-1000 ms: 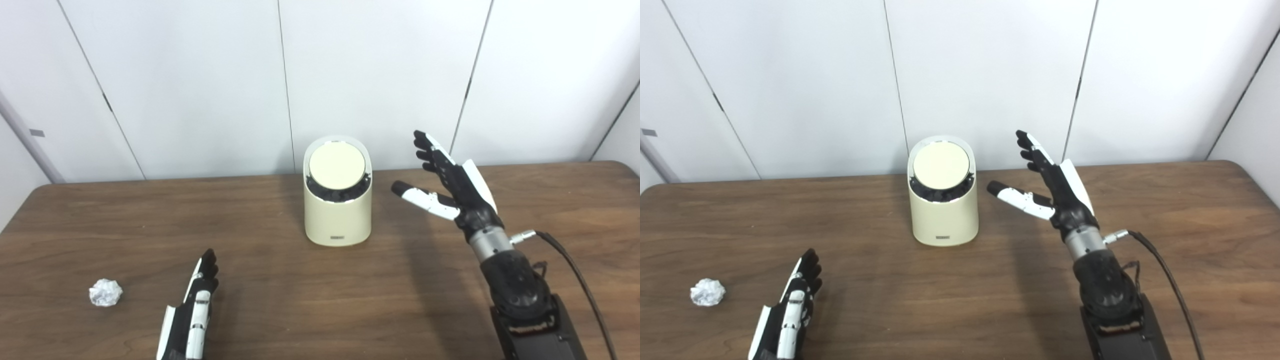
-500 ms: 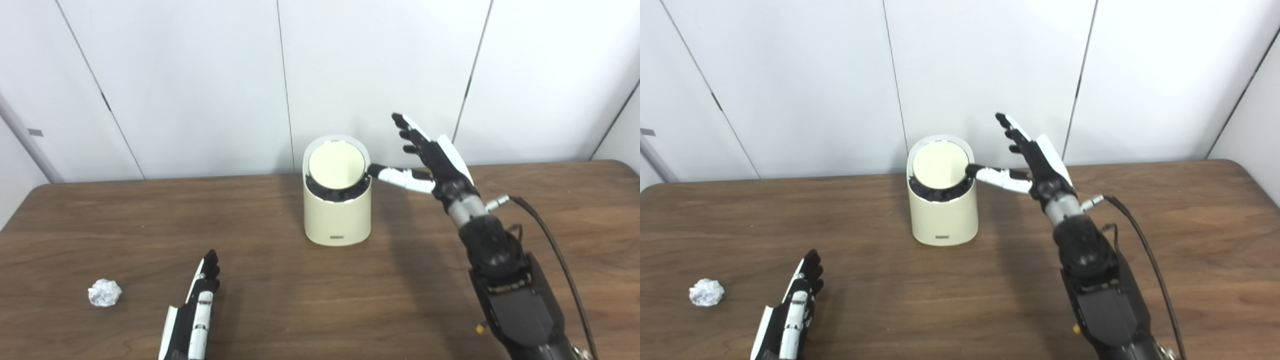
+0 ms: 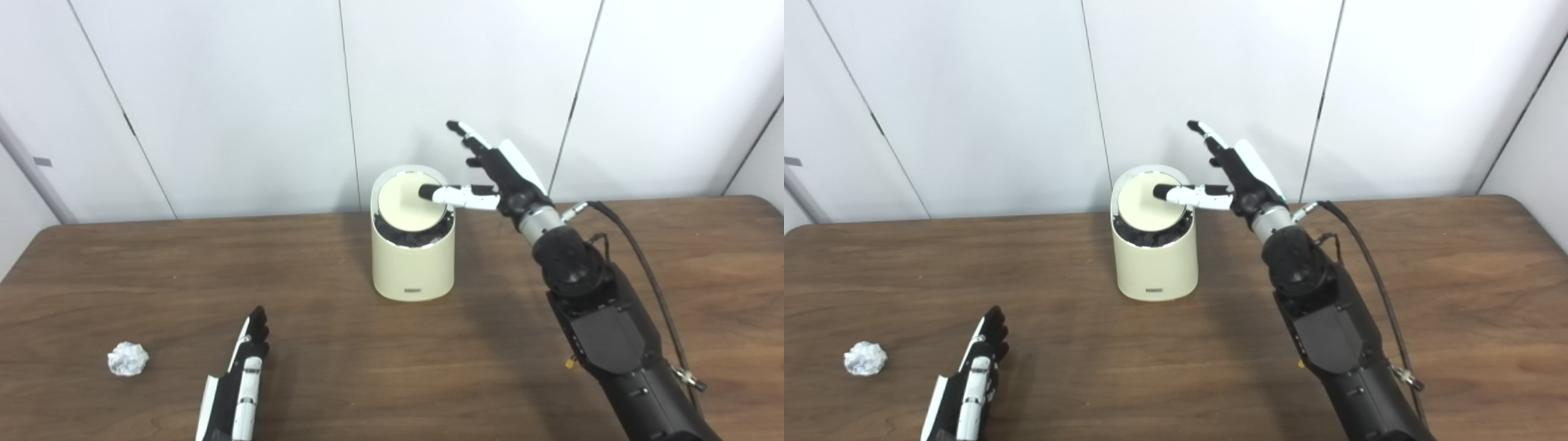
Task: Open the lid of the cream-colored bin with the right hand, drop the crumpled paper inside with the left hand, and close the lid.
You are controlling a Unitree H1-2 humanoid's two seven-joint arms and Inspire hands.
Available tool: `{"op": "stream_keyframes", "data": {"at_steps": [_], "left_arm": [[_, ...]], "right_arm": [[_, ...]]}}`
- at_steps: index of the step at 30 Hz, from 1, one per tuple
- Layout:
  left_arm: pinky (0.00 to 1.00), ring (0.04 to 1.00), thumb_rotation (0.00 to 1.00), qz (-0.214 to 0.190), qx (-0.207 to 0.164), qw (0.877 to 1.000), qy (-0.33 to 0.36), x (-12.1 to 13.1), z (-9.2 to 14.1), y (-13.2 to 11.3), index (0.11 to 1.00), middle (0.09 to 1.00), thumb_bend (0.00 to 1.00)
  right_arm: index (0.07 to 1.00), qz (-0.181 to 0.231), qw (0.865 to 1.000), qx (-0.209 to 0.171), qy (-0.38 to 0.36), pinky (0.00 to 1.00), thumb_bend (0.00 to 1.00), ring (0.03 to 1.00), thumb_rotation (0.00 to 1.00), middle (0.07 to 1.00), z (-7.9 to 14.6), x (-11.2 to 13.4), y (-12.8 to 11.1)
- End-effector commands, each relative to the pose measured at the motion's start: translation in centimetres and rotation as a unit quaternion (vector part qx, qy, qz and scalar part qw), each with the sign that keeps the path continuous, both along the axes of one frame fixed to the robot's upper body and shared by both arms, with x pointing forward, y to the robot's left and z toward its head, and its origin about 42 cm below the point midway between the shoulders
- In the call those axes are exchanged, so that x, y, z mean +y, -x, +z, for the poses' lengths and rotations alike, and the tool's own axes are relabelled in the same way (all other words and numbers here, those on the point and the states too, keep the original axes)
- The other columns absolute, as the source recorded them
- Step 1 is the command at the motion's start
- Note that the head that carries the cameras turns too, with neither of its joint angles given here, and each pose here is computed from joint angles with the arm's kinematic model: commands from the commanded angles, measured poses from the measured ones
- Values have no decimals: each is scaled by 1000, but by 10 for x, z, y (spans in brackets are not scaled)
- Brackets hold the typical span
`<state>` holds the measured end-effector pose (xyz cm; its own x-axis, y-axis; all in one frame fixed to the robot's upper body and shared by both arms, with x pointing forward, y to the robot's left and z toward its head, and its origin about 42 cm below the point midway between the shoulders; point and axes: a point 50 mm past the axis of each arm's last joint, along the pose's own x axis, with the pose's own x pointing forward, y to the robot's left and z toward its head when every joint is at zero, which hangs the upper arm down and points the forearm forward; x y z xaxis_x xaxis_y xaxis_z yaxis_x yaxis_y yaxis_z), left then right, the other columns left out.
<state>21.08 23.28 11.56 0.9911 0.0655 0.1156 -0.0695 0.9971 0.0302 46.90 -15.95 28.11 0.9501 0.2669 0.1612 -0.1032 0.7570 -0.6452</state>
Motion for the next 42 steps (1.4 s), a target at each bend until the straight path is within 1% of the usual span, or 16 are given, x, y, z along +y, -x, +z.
{"op": "stream_keyframes", "data": {"at_steps": [1, 3, 5, 10, 14, 19, 21, 23, 26, 29, 33, 37, 40, 42], "left_arm": [[1000, 988, 981, 6, 1, 1000, -3, -2, -4, 12, 992, 988, 199], [1000, 989, 954, 6, 1, 1000, -1, -1, -6, 11, 988, 984, 212], [1000, 991, 948, 6, 3, 1000, 1, -1, -6, 11, 990, 984, 225], [1000, 979, 946, 9, 6, 1000, -5, -2, -5, 11, 982, 980, 229], [1000, 967, 956, 8, 0, 1000, -15, -1, -5, 9, 971, 970, 215], [1000, 978, 955, 10, 9, 1000, -5, -1, -4, 10, 962, 971, 215], [1000, 982, 989, 10, 12, 1000, -3, -1, -4, 11, 938, 967, 184], [1000, 990, 998, 11, 16, 1000, 6, 0, -3, 12, 914, 962, 158], [1000, 989, 1000, 9, 15, 1000, 9, 0, -3, 12, 899, 954, 146], [1000, 995, 1000, 7, 15, 1000, 12, 0, -3, 12, 900, 959, 159], [1000, 996, 1000, 7, 13, 1000, 6, 0, -2, 11, 904, 961, 153], [1000, 993, 998, 9, 15, 1000, 0, 0, -3, 12, 919, 966, 180], [1000, 989, 944, 11, 14, 1000, 0, -1, -3, 12, 925, 965, 209], [1000, 986, 948, 10, 12, 1000, 2, -1, -3, 12, 927, 965, 204]], "right_arm": [[939, 18, 997, -70, 30, 842, 794, 932, 516, 956, 45, 11, -10], [939, 18, 996, -72, 59, 834, 802, 929, 514, 953, 52, 16, -13], [939, 19, 994, -78, 80, 828, 801, 923, 499, 946, 57, 19, -15], [933, 24, 992, -82, 92, 829, 817, 924, 438, 942, 60, 22, -16], [932, 26, 993, -78, 90, 827, 833, 922, 443, 940, 55, 25, -17], [930, 21, 994, -72, 76, 830, 821, 922, 437, 940, 47, 30, -18], [931, 18, 995, -68, 73, 830, 814, 924, 433, 944, 46, 31, -18], [934, 18, 995, -67, 75, 831, 807, 926, 429, 948, 45, 31, -17], [934, 16, 995, -67, 77, 839, 807, 929, 413, 949, 43, 29, -18], [931, 14, 994, -67, 79, 835, 809, 927, 408, 946, 41, 27, -19], [925, 12, 994, -66, 81, 818, 818, 917, 398, 937, 36, 24, -18], [925, 11, 995, -59, 84, 821, 819, 914, 394, 933, 30, 20, -15], [928, 10, 995, -57, 85, 826, 812, 915, 383, 933, 28, 18, -14], [928, 8, 995, -56, 84, 829, 813, 918, 377, 935, 28, 16, -15]]}}
